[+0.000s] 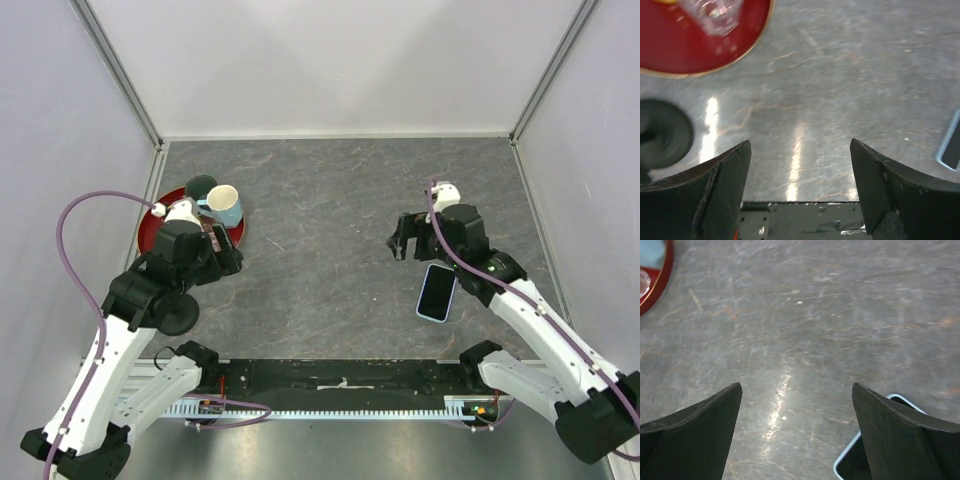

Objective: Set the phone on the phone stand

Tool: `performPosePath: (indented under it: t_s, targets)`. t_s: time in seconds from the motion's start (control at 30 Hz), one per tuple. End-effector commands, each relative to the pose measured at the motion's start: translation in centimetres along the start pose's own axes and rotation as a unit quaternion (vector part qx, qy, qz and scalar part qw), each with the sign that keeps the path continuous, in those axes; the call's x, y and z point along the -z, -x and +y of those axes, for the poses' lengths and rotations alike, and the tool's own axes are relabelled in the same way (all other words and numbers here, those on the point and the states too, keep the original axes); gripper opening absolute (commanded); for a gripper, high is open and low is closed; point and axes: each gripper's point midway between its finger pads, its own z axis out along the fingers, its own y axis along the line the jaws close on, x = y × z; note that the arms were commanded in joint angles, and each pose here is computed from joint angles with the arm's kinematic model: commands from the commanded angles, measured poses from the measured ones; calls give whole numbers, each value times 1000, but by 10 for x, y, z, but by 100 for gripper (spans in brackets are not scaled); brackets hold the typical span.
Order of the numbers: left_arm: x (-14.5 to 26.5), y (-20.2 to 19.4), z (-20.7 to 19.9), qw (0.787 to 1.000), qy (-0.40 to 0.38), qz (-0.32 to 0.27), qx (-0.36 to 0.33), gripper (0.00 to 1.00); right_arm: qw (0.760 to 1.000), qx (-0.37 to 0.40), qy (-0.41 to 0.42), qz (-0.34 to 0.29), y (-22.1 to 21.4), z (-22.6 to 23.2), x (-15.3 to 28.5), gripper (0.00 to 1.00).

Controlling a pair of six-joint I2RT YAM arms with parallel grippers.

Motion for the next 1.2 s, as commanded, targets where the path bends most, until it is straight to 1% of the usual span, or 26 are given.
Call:
performPosePath:
  t_s: [0.0, 0.03, 0.1, 0.13, 0.17, 0.2, 0.27, 0.33, 0.4, 0.43, 0.5, 0.57, 0.6, 0.67, 0.73, 0.8, 0.87, 1.03, 1.17]
  targets:
    - [26, 3, 40, 988, 130, -6, 87, 87, 997, 1, 72, -32, 16, 39, -13, 98]
    - [33, 2, 49, 983, 157, -5, 95, 87, 997, 0, 71, -28, 11, 38, -16, 98]
    - [50, 16, 51, 982, 161, -24, 99, 86, 996, 1, 80, -29, 5, 40, -20, 98]
    - [55, 19, 52, 981, 165, -27, 98, 85, 996, 3, 85, -35, 7, 42, -22, 98]
    - [60, 20, 60, 979, 184, -29, 82, 83, 996, 6, 85, -33, 5, 41, -23, 98]
    - [66, 25, 64, 977, 195, -37, 80, 80, 996, 11, 85, -30, 3, 41, -25, 98]
    - [75, 23, 82, 965, 246, -42, 84, 77, 996, 26, 85, -30, 2, 39, -26, 98]
    - [75, 19, 88, 961, 263, -37, 80, 78, 995, 38, 82, -30, 0, 37, -25, 98]
    - [74, 10, 99, 953, 293, -24, 74, 85, 995, 55, 74, -36, -2, 31, -22, 98]
    - [73, 6, 100, 952, 296, -18, 71, 87, 995, 59, 64, -38, -2, 27, -22, 98]
    - [67, -4, 104, 948, 308, -1, 81, 90, 996, 61, 52, -47, -1, 22, -18, 98]
    - [62, -9, 107, 942, 321, 8, 95, 89, 995, 61, 54, -52, 0, 22, -17, 98]
    - [61, -9, 109, 938, 331, 13, 102, 85, 995, 61, 60, -56, 2, 24, -16, 98]
    - [55, -11, 106, 934, 336, 29, 116, 81, 994, 61, 69, -56, 2, 28, -14, 98]
    - [55, -12, 108, 930, 342, 33, 129, 73, 994, 59, 72, -60, 2, 28, -13, 98]
    - [59, -12, 112, 926, 345, 28, 150, 67, 993, 58, 78, -63, 2, 30, -11, 98]
    - [63, -14, 114, 925, 342, 22, 161, 63, 993, 56, 82, -66, 3, 32, -9, 98]
    - [64, -32, 117, 928, 334, 49, 158, 61, 993, 55, 81, -67, 4, 32, -9, 98]
    - [67, -45, 127, 923, 345, 59, 157, 60, 993, 52, 82, -65, 4, 32, -7, 98]
